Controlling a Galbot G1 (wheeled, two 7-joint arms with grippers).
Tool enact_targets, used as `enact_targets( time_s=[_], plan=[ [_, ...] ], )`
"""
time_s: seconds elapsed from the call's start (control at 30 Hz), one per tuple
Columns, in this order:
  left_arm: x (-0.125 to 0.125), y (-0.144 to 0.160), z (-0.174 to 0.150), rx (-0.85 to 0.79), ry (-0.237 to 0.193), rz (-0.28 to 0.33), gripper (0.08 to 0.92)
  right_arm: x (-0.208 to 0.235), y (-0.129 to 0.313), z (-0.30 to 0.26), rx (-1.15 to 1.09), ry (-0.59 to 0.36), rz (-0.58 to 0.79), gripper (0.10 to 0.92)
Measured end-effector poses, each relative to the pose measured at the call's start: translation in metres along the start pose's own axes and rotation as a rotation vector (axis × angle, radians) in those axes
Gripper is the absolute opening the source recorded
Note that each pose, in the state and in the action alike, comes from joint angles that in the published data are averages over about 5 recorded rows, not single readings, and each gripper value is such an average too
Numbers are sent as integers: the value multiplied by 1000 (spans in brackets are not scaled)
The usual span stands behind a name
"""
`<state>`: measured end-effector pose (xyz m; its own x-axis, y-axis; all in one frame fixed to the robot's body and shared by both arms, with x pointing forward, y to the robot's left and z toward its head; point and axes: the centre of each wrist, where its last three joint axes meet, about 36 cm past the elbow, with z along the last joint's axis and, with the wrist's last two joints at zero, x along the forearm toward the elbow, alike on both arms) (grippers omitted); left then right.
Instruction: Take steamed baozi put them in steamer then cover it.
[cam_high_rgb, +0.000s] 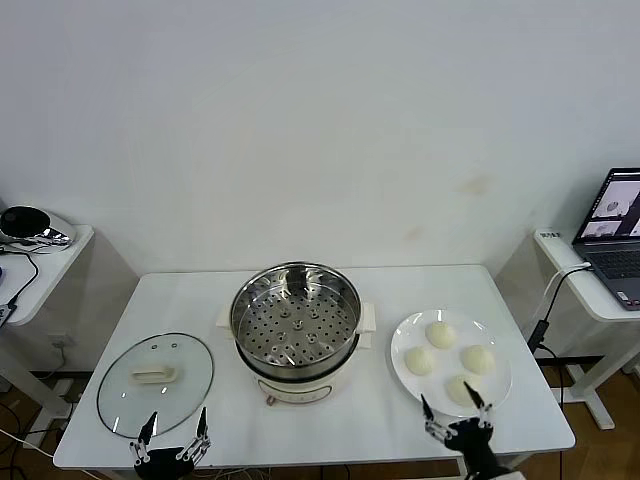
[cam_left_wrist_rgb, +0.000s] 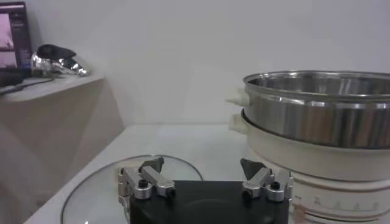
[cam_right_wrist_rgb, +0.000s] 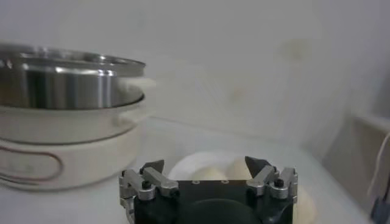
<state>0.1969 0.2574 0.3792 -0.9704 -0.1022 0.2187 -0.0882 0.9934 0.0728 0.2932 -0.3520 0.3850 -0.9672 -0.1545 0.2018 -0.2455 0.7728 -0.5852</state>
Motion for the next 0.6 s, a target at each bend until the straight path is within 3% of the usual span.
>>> enact_targets(
  time_s=[0.37,0.6],
  plan=[
    [-10,2,-10,-48,-54,19,823,-67,-106,-22,467,94,-213,823],
    [-12,8,-14,-77,-78,20,823,-121,-157,-48,632,187,-418,823]
  ],
)
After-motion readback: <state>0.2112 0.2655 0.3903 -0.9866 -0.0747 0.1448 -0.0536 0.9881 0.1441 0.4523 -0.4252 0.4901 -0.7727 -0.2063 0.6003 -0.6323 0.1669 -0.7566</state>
